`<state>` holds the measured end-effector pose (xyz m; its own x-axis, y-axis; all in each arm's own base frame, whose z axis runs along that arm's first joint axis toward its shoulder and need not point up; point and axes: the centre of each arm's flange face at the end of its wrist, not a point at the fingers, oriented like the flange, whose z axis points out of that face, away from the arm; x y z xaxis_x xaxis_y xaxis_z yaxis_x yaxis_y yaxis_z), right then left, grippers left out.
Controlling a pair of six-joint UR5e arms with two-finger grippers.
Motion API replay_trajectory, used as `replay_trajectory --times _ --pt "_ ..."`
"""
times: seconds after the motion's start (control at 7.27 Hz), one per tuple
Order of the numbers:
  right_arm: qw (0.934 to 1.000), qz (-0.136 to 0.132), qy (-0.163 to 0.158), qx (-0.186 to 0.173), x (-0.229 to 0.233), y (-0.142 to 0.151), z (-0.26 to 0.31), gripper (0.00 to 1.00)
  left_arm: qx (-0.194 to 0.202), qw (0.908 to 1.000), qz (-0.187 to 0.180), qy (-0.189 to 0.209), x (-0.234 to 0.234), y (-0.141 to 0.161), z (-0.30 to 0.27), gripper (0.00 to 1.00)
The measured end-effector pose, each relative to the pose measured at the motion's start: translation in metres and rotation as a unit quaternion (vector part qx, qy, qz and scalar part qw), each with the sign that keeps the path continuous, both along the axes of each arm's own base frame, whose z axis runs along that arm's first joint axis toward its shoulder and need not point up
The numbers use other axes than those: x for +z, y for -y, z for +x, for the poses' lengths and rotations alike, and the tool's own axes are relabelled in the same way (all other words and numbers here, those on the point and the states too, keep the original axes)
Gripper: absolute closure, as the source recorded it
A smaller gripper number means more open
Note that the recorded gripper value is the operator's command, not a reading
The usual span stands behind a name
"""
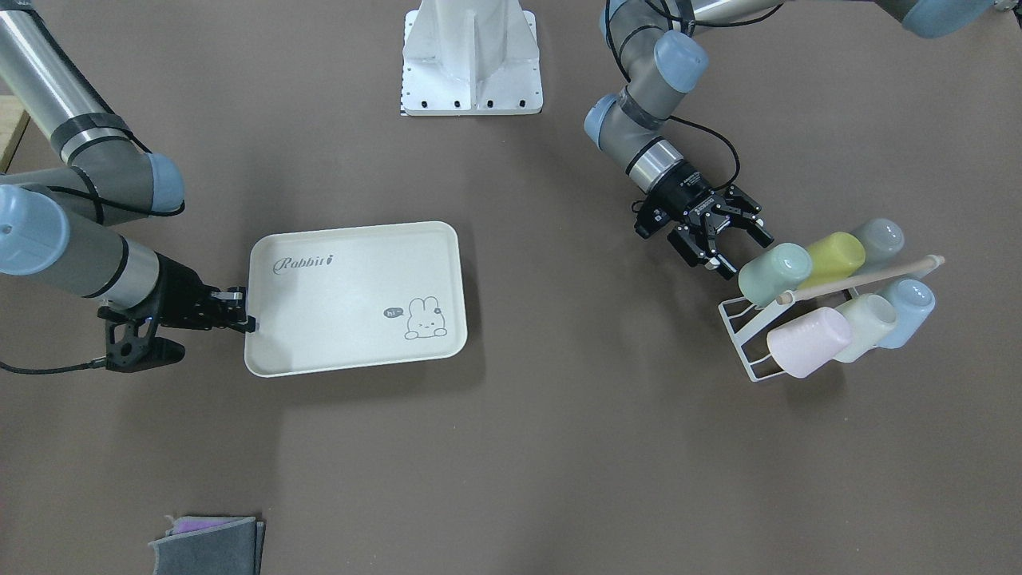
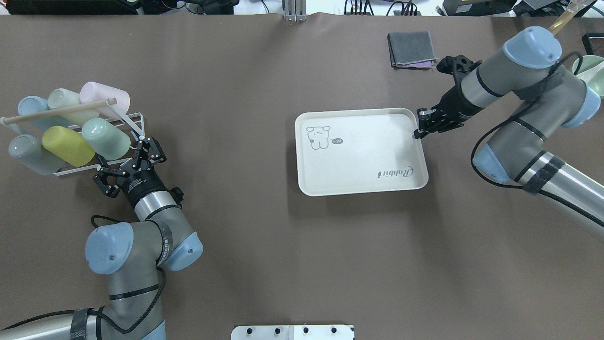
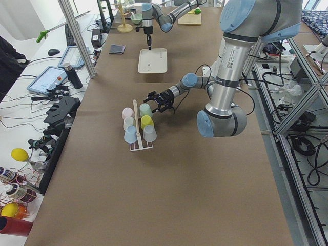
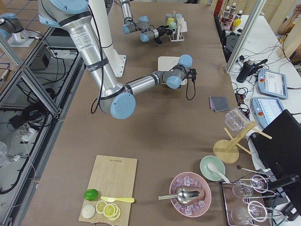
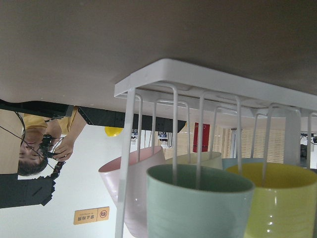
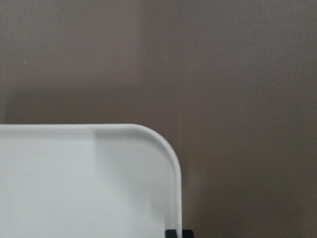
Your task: Pick up and place green cup on tray
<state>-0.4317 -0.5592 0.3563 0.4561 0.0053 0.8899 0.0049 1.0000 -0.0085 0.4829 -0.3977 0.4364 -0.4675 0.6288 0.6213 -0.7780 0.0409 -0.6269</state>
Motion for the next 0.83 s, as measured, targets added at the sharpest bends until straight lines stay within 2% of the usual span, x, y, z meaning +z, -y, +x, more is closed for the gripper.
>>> replay_trajectory --times 0.41,0.83 --pt "0.9997 -0.002 0.0 0.024 -0.05 -0.039 -0.075 1.0 -0.009 0.9999 -0.002 0.011 0.012 0.01 -0.005 0.03" --pt "0.9995 -0.014 0.001 0.027 -0.055 -0.053 -0.09 1.0 -0.012 0.9998 -0.003 0.014 0.021 0.014 -0.004 0.03"
